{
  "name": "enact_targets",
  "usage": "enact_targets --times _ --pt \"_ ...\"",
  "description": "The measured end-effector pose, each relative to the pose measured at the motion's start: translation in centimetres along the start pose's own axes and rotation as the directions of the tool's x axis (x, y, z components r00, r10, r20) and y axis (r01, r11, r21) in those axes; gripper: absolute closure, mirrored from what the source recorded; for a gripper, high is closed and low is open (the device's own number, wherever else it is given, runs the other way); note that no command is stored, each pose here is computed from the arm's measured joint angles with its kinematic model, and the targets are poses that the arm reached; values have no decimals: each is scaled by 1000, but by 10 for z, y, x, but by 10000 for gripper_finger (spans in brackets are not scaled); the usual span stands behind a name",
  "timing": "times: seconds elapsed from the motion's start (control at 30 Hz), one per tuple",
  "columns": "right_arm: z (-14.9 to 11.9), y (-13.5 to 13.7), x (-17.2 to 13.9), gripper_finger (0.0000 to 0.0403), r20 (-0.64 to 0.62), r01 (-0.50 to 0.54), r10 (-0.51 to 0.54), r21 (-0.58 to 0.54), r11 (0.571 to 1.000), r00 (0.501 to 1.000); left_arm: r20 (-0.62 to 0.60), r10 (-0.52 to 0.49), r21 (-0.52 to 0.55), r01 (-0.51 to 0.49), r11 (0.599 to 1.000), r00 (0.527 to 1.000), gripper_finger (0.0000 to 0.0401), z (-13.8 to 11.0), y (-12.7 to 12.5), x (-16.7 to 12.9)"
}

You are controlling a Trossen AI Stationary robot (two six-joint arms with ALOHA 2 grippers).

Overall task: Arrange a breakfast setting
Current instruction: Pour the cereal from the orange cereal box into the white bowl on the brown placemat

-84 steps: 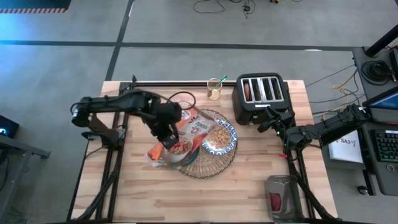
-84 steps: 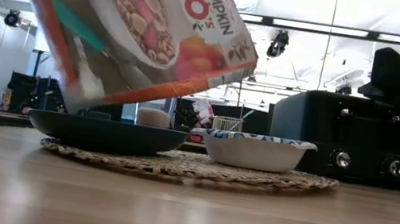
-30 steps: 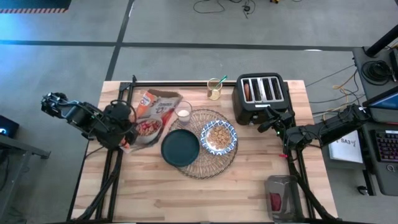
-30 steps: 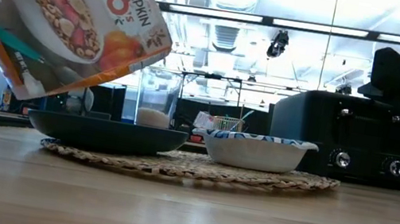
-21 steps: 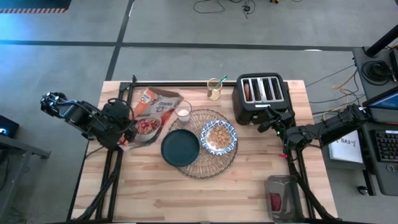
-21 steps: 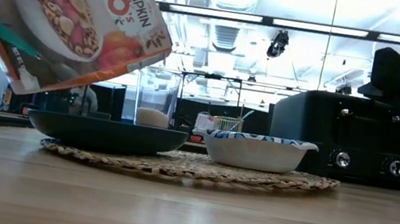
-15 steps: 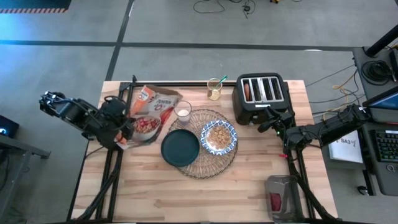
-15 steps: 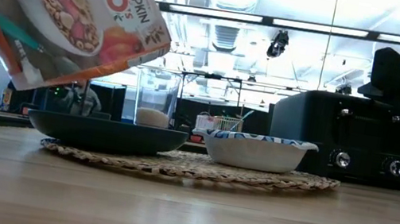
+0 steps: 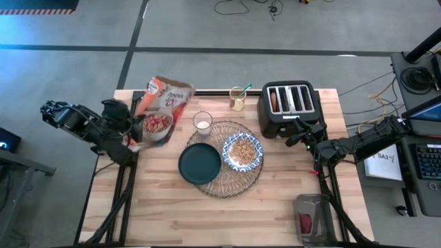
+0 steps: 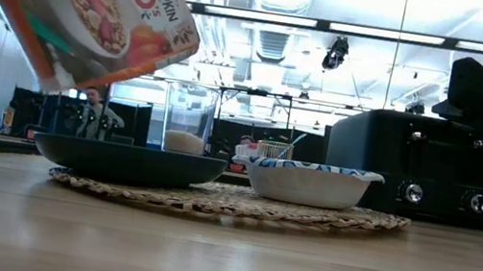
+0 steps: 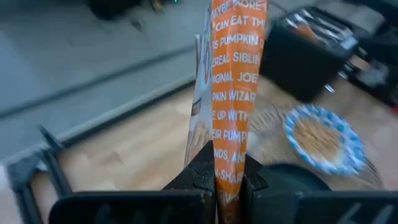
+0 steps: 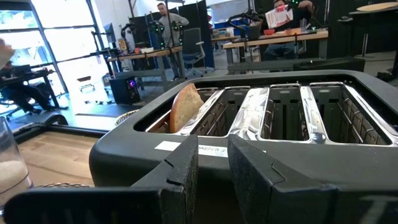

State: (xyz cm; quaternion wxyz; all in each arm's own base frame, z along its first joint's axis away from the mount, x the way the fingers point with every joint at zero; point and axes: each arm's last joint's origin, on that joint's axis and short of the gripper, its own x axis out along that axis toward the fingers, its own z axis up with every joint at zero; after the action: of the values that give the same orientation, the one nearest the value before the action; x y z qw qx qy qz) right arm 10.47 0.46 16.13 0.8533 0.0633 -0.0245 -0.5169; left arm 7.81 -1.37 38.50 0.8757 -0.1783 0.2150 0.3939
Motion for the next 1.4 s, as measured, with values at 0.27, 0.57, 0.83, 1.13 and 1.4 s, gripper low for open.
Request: enact_targets --times 0.27,0.57,0.83,1.13,1.4 --pt "0 0 0 323 0 0 0 0 1000 1000 177 208 14 -214 977 962 401 -30 -1 30" --pt "0 0 0 323 0 0 0 0 1000 1000 283 427 -135 -405 904 859 401 -85 6 82" --pt "0 0 0 323 0 0 0 0 1000 1000 289 493 -239 -437 867 821 401 -125 12 114" --pt "0 0 0 323 0 0 0 0 1000 1000 258 578 -240 -528 815 774 401 -139 19 130" --pt "0 0 0 323 0 0 0 0 1000 1000 215 668 -230 -627 744 713 401 -138 24 141"
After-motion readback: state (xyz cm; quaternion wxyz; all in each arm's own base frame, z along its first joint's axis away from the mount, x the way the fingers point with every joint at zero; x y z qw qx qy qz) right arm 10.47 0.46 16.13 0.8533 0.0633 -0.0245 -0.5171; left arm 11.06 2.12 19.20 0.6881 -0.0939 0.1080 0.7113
